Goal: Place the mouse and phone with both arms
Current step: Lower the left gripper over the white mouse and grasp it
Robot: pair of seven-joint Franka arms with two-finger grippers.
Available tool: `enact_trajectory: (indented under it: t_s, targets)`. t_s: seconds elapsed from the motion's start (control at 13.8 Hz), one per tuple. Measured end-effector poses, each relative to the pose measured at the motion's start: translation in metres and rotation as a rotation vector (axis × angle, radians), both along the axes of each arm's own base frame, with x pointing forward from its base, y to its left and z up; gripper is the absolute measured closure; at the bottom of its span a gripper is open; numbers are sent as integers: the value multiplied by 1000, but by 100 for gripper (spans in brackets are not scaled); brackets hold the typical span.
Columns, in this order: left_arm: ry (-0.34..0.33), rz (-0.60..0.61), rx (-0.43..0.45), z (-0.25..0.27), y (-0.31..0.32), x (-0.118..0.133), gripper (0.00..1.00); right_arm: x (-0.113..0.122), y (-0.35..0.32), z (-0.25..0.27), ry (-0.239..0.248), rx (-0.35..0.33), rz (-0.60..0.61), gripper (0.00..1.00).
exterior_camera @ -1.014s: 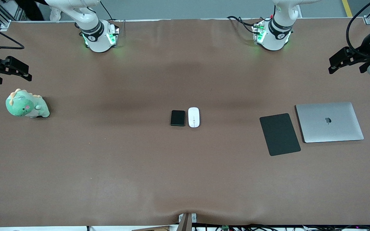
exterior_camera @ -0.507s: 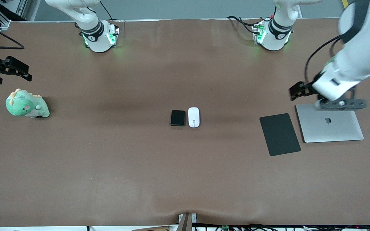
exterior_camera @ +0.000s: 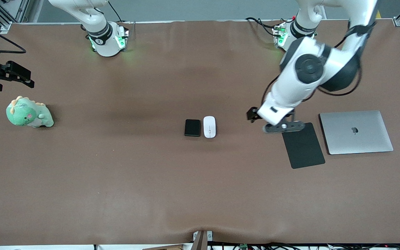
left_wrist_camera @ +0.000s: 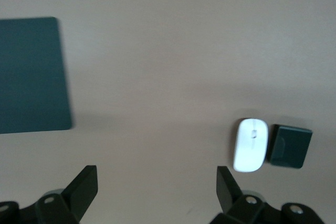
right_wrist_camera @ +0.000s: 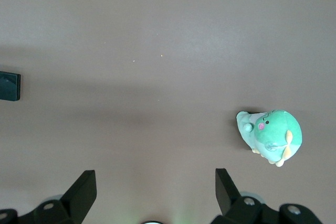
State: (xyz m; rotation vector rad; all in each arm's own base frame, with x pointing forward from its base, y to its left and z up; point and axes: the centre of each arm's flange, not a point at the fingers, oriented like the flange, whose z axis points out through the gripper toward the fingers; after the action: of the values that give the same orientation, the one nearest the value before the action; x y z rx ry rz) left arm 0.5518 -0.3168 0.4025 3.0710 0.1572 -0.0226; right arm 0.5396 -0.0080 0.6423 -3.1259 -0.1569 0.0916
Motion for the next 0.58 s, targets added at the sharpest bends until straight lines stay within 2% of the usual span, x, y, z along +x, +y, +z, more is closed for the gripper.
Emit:
enact_trajectory:
  t_s: [0.29, 0.58]
  targets:
    - [-7, 53, -53, -82, -65, -11, 0, 0, 0, 0, 0, 0, 1, 0]
    - [7, 26, -83, -132, -118, -38, 0, 0, 0, 0, 0, 0, 2, 0]
